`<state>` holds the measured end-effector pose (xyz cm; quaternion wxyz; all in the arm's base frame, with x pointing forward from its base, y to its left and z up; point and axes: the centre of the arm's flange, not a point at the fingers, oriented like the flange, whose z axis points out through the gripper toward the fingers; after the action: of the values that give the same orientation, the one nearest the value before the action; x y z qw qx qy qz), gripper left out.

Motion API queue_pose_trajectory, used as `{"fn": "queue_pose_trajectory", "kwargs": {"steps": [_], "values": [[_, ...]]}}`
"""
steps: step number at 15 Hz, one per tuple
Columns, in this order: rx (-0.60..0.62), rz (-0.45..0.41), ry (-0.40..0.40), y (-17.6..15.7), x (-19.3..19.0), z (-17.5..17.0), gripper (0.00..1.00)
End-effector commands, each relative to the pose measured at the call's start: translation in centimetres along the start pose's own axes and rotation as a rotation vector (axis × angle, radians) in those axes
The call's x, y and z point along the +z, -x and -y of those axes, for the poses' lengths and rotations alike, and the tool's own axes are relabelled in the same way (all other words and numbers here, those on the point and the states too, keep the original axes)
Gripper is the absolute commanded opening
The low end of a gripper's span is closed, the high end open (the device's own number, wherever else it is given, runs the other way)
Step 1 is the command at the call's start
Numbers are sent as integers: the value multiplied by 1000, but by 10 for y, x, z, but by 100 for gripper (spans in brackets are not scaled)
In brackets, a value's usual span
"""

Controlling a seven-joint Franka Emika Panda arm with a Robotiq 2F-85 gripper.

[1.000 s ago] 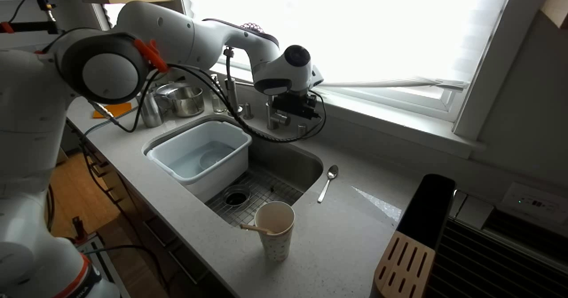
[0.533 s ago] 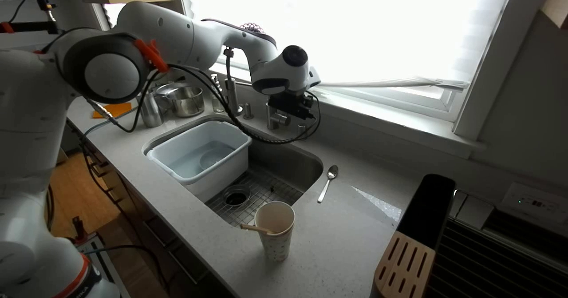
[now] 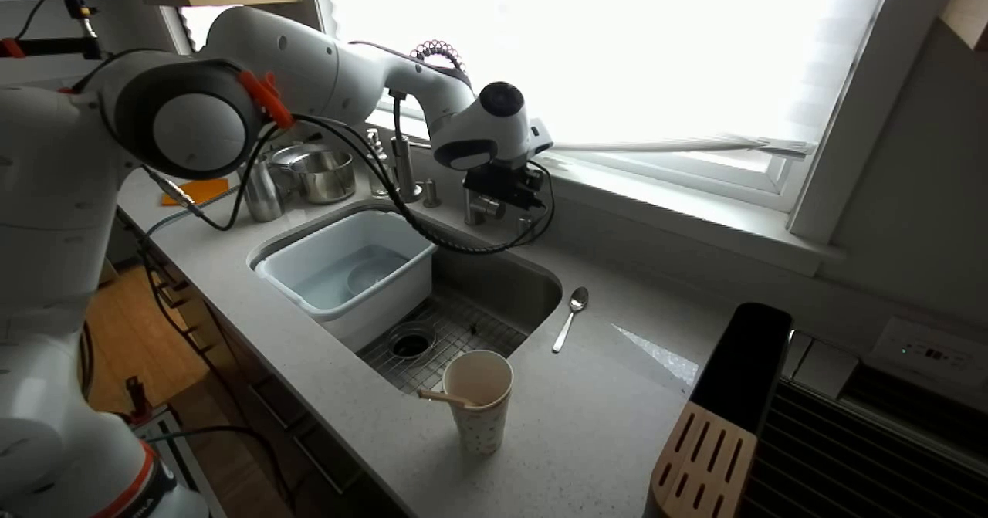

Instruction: Open the tap and rinse the spoon

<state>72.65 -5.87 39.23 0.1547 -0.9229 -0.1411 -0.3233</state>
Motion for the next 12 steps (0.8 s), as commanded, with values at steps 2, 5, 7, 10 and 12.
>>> {"fn": "queue_pose_trajectory", "kwargs": {"steps": [2, 5, 7, 10, 12], "values": [[0, 12, 49, 6, -2, 0, 61], [-5, 15, 57, 6, -1, 2, 89], [-6, 16, 76, 5, -4, -1, 100], [-1, 36, 73, 5, -18, -5, 100], [7, 59, 44, 5, -27, -4, 100]]}}
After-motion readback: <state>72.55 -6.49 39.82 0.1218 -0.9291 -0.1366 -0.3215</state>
